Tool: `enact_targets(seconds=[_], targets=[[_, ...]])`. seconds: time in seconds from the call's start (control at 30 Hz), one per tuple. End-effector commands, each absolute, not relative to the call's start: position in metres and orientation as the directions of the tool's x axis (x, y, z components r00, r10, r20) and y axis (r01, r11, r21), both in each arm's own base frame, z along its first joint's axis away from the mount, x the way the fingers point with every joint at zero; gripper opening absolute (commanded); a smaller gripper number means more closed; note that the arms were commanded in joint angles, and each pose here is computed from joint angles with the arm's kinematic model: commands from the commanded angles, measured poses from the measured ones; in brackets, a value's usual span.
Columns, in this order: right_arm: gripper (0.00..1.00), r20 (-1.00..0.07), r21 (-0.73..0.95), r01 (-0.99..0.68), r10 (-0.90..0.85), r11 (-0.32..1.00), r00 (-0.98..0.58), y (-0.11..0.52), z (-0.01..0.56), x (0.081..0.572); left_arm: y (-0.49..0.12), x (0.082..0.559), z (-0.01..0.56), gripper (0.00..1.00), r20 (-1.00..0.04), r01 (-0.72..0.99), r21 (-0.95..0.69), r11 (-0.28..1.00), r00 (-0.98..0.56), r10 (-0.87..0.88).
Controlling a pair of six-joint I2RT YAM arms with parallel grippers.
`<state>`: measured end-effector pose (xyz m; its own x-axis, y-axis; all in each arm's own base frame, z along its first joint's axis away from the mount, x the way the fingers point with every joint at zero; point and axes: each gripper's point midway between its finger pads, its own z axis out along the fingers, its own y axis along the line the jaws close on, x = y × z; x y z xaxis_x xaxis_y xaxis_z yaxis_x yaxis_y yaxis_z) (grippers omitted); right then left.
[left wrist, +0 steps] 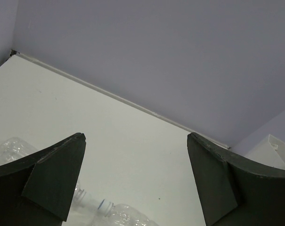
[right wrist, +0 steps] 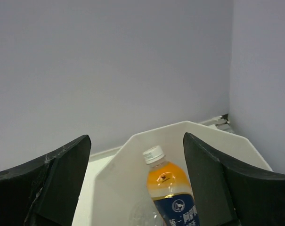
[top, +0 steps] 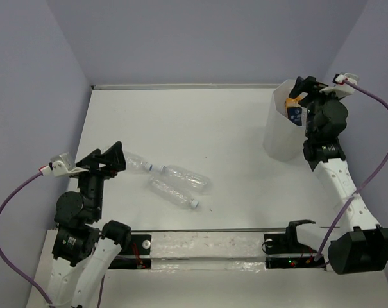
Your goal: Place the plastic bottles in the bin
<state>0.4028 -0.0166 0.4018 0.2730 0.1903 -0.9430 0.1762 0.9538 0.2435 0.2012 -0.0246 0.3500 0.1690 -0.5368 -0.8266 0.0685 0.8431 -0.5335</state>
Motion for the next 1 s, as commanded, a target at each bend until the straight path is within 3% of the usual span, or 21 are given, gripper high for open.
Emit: enact_targets(seconds=[0.0, 0.13, 0.2, 0.3, 0.43, 0.57, 0.97], targets=[[0.83, -0.933, 0.265, -0.161, 0.295, 0.951, 0.206, 0.057, 0.434, 0.383, -0.023, 0.201, 0.359, 0.99, -0.818, 0.08, -0.533, 0.842, 0.204, -0.537], [0.81, -0.975, 0.198, -0.42, 0.224, 0.886, 0.012, 0.166, 0.405, 0.355, -0.022, 0.203, 0.357, 0.99, -0.823, 0.07, -0.53, 0.845, 0.199, -0.532], [0.79, -0.983, 0.18, -0.545, 0.13, 0.819, -0.129, 0.225, 0.363, 0.335, -0.023, 0.205, 0.356, 0.99, -0.826, 0.068, -0.526, 0.848, 0.194, -0.529], [0.79, -0.959, 0.177, -0.663, -0.023, 0.727, -0.281, 0.284, 0.3, 0.317, -0.026, 0.208, 0.354, 0.99, -0.831, 0.068, -0.522, 0.85, 0.183, -0.525], [0.81, -0.892, 0.124, -0.774, -0.271, 0.621, -0.361, 0.351, 0.233, 0.286, -0.025, 0.21, 0.352, 0.99, -0.835, 0.06, -0.519, 0.853, 0.179, -0.521], [0.85, -0.813, 0.075, -0.815, -0.438, 0.575, -0.384, 0.381, 0.189, 0.285, -0.023, 0.209, 0.352, 0.99, -0.834, 0.055, -0.52, 0.852, 0.185, -0.52], [0.9, -0.659, 0.087, -0.876, -0.632, 0.474, -0.407, 0.422, 0.114, 0.265, -0.027, 0.209, 0.354, 0.99, -0.834, 0.079, -0.515, 0.853, 0.182, -0.521]])
